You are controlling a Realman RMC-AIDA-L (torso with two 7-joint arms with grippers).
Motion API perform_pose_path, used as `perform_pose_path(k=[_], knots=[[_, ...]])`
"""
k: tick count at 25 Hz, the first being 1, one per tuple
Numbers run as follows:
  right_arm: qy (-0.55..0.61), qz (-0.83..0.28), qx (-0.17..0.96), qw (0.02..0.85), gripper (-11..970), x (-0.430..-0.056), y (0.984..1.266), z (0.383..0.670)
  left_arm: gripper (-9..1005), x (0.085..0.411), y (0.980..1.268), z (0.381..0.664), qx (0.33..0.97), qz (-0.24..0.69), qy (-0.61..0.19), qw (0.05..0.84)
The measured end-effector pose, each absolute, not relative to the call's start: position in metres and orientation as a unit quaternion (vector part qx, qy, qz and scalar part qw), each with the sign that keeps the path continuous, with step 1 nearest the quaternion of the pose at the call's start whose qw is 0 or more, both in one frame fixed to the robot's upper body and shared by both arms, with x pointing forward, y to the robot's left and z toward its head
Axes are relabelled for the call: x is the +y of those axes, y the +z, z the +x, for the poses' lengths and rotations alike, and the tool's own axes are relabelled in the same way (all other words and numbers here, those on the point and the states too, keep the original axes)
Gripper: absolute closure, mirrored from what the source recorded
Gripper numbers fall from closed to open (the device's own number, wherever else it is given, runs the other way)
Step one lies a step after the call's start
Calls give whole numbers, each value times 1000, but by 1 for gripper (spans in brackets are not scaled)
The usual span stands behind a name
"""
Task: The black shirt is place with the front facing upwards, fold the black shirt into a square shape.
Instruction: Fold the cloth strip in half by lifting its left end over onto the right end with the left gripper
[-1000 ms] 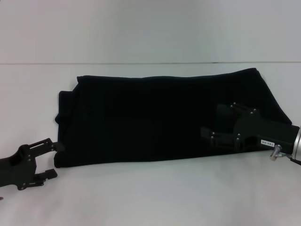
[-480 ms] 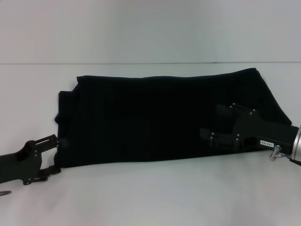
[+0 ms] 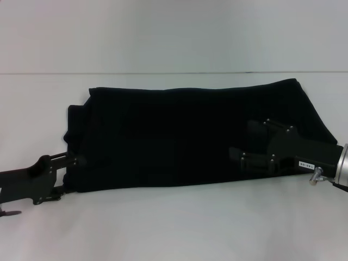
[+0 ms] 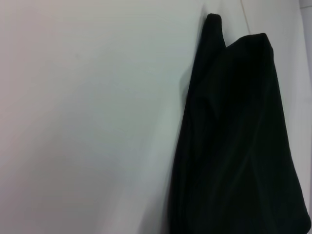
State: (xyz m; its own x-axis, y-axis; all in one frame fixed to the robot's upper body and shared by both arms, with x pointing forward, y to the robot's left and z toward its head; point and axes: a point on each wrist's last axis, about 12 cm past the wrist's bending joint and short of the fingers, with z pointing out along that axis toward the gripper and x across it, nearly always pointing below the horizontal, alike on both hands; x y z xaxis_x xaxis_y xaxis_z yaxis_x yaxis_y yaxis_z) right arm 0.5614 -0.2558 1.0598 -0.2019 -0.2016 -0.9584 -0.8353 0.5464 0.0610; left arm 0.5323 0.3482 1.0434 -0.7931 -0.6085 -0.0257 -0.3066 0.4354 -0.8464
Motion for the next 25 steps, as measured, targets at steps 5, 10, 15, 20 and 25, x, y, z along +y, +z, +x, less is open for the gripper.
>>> perform_pose_path(k=[5, 10, 15, 20, 25], knots=[[308, -363, 712, 517, 26, -256, 1060, 562, 143, 347, 1046, 537, 845, -255, -440, 166], [308, -362, 712, 517, 26, -256, 1060, 562, 222, 347, 1048, 540, 850, -243, -434, 173], [309, -362, 711, 517, 27, -255, 1060, 561, 425, 345, 1047, 541, 856, -246, -425, 163], [309, -364, 711, 516, 27, -255, 1060, 561, 603, 347, 1048, 542, 856, -245, -423, 166], [309, -369, 711, 513, 27, -254, 1060, 562, 903, 347, 1049, 543, 857, -242, -424, 166]])
